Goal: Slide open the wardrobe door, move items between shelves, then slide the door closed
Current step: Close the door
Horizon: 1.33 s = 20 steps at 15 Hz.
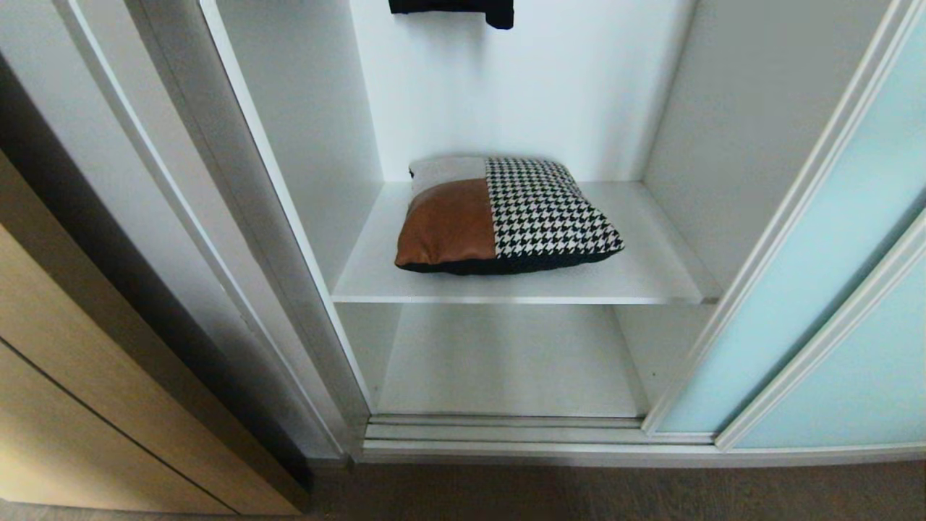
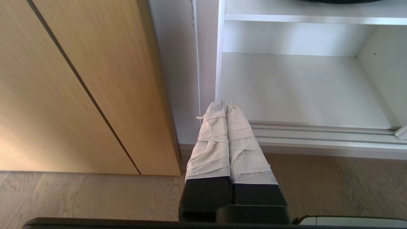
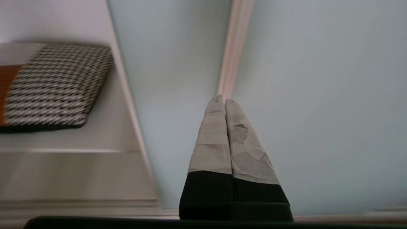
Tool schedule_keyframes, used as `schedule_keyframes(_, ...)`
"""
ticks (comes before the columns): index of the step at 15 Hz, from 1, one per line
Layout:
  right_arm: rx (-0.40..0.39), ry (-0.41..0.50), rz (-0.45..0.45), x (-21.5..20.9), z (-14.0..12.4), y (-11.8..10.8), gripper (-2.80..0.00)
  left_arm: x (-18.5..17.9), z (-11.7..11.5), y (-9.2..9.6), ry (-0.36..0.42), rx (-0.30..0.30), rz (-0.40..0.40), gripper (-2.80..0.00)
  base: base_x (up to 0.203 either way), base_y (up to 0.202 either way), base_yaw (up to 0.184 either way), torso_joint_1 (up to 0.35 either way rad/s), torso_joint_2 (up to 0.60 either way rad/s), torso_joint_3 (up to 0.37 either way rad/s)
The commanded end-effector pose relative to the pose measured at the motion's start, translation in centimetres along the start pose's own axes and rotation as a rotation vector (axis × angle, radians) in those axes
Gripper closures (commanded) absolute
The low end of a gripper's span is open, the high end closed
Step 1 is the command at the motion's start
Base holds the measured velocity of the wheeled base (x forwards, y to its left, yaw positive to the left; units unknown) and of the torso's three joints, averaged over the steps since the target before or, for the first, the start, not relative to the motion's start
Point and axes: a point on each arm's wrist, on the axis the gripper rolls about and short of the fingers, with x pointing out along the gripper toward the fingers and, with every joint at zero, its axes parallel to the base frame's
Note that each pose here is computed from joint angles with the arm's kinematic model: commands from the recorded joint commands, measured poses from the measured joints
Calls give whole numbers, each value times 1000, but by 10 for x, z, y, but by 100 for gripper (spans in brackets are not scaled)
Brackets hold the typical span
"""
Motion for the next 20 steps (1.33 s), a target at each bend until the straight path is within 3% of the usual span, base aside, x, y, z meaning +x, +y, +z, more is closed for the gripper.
schedule_keyframes(1,43,22,39,9,-12,-19,0,0,0,0,2,0,0,0,0,0,0,0,0,0)
schedule_keyframes(4,75,33,120,26,-27,-38,0,0,0,0,2,0,0,0,0,0,0,0,0,0)
schedule_keyframes(7,97,40,56,40,-35,-54,0,0,0,0,2,0,0,0,0,0,0,0,0,0)
schedule_keyframes(11,117,46,-5,74,-39,-47,0,0,0,0,2,0,0,0,0,0,0,0,0,0)
schedule_keyframes(15,151,71,73,90,-43,-31,0,0,0,0,2,0,0,0,0,0,0,0,0,0)
schedule_keyframes(20,133,57,80,109,-43,-49,0,0,0,0,2,0,0,0,0,0,0,0,0,0)
